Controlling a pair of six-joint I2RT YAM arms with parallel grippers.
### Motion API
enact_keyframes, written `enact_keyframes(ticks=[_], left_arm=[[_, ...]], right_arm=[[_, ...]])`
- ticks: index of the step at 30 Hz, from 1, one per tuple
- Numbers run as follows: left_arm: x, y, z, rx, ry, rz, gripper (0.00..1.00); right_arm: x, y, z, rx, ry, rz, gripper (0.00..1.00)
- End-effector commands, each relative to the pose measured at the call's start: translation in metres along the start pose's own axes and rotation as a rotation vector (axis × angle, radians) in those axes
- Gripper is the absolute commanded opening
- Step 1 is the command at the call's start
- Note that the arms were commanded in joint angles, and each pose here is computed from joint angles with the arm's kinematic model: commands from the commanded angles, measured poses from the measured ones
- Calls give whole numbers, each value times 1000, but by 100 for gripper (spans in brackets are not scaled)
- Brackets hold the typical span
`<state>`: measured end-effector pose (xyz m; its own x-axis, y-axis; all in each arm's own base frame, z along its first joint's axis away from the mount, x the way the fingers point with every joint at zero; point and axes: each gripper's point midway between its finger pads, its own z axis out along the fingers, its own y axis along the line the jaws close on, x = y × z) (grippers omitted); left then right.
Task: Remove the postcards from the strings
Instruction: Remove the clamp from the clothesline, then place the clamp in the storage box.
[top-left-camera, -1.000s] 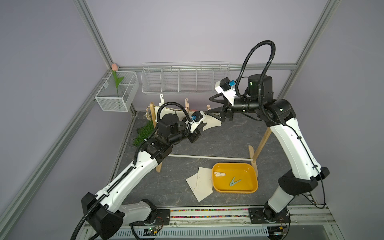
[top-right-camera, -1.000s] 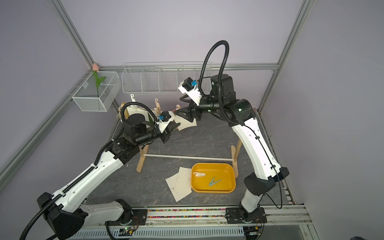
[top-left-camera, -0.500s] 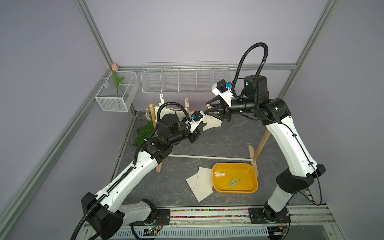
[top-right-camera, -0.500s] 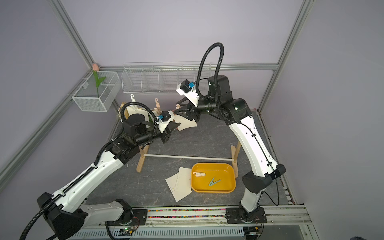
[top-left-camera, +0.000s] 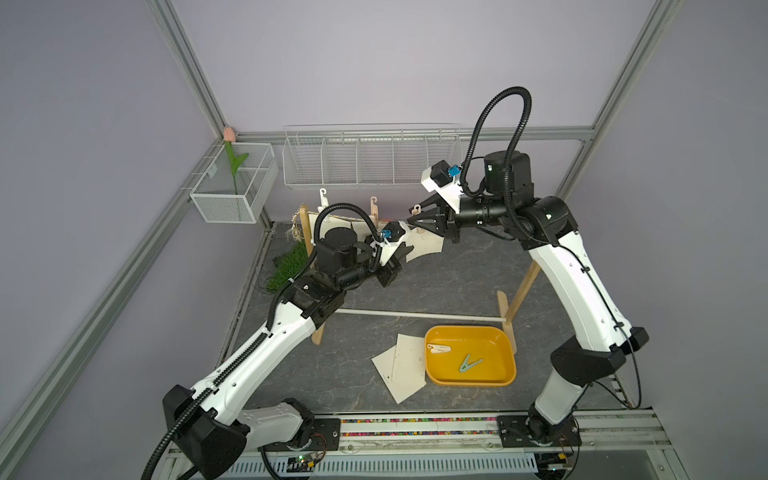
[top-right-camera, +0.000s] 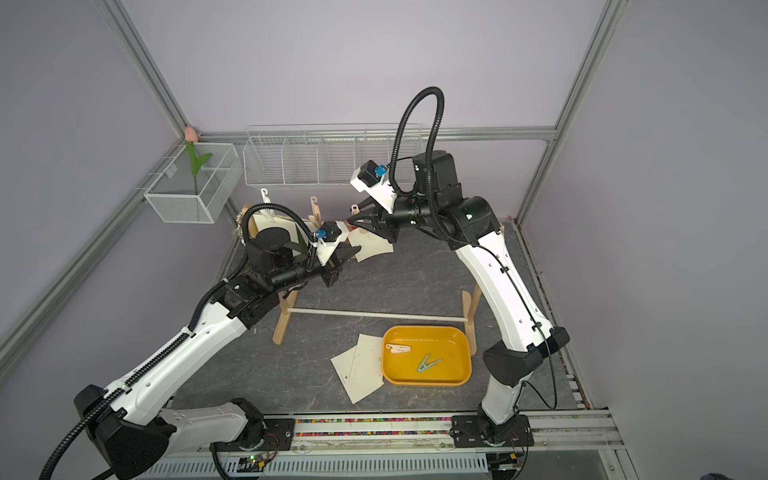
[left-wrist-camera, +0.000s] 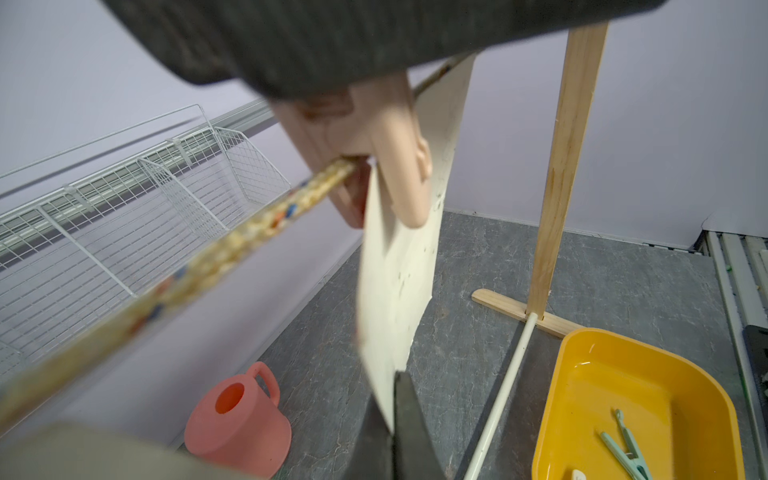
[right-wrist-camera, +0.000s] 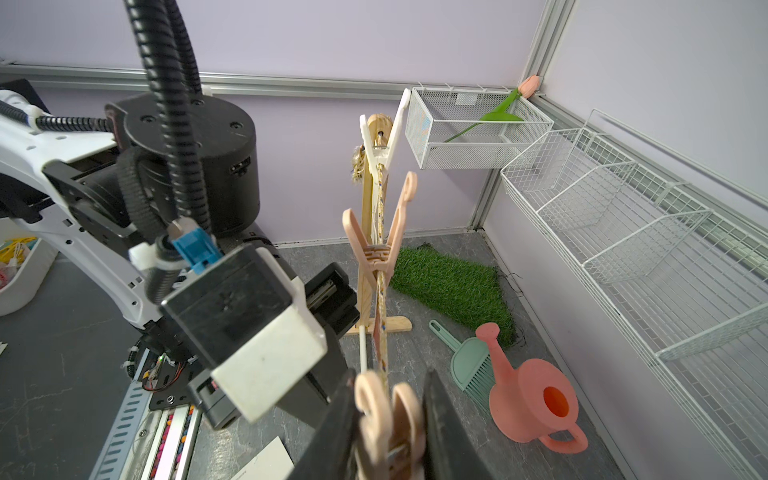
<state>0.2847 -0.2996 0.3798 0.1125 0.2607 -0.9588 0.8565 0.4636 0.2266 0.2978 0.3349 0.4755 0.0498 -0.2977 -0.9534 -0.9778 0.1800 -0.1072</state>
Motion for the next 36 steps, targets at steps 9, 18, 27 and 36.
enact_keyframes(ticks=[9,18,27,36], left_arm=[[20,-39,-11,169,59,-77,0],[25,-61,-38,184,66,-153,0],[20,-80,-95,160,23,-392,0],[43,-107,-132,205,103,-670,0]], right_arm=[[-70,-7,-48,216,-216,-114,20],[-86,5,-92,350,-342,-132,20],[-10,53,-103,316,-355,87,23],[127,77,-85,408,-11,336,24]])
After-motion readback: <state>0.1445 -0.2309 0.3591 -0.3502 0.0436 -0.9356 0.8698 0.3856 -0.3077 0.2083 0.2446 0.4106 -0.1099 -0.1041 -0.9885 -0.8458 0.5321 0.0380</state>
